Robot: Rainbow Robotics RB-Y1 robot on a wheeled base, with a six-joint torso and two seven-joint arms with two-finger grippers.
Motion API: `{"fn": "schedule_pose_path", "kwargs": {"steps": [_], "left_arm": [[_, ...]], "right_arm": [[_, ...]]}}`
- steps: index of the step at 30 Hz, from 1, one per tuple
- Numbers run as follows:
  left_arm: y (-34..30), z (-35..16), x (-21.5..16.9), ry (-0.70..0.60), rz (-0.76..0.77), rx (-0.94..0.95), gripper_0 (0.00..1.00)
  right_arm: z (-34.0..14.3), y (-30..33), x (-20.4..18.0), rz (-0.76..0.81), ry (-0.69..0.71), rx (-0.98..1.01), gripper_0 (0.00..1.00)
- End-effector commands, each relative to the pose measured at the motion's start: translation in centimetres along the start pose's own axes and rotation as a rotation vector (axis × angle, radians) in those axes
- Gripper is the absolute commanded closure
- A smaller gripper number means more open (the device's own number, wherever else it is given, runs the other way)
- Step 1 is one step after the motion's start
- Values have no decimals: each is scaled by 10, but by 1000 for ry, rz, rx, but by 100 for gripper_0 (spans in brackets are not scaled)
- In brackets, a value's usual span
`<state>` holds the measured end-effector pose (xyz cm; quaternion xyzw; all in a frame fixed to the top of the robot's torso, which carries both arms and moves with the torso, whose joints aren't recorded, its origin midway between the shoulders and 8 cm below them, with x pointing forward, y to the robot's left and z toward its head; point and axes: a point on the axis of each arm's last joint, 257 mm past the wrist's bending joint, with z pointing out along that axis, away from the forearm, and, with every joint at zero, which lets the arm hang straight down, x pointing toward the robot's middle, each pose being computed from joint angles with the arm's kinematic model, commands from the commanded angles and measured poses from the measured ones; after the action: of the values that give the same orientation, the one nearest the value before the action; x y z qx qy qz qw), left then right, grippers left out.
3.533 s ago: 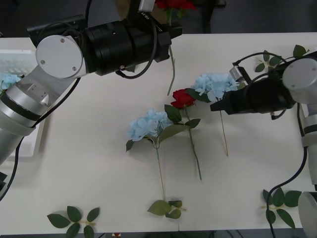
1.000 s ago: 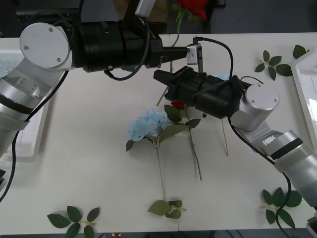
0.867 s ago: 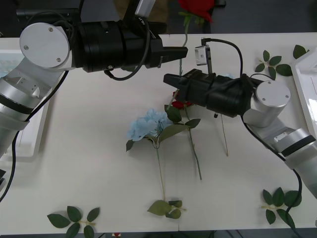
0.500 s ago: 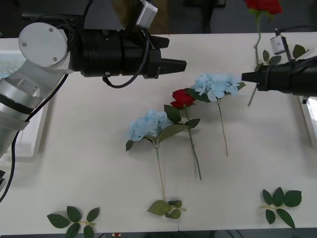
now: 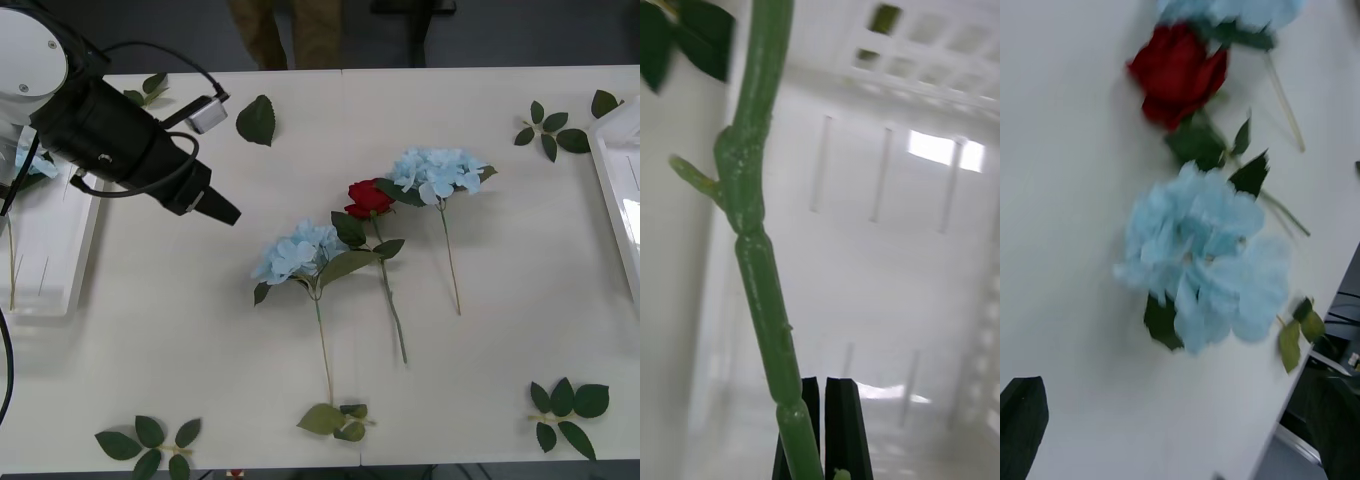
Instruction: Place the red flowers into the right box and the blue flowers into the left box. If a person shows an open palm, hand one flower to the person first, then continue sorting.
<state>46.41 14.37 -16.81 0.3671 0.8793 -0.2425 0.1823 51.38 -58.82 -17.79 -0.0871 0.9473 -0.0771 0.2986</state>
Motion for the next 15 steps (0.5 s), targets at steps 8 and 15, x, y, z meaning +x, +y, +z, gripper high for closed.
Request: {"fn": "schedule_pose_path", "kwargs": {"steps": [8, 15], "left_arm": [[-2, -27, 6, 88, -394, -212, 0], [-26, 3, 16, 108, -633, -368, 0]], "right_arm": [[4, -69, 16, -83, 85, 290, 100], [29, -57, 22, -120, 98, 336, 100]]}}
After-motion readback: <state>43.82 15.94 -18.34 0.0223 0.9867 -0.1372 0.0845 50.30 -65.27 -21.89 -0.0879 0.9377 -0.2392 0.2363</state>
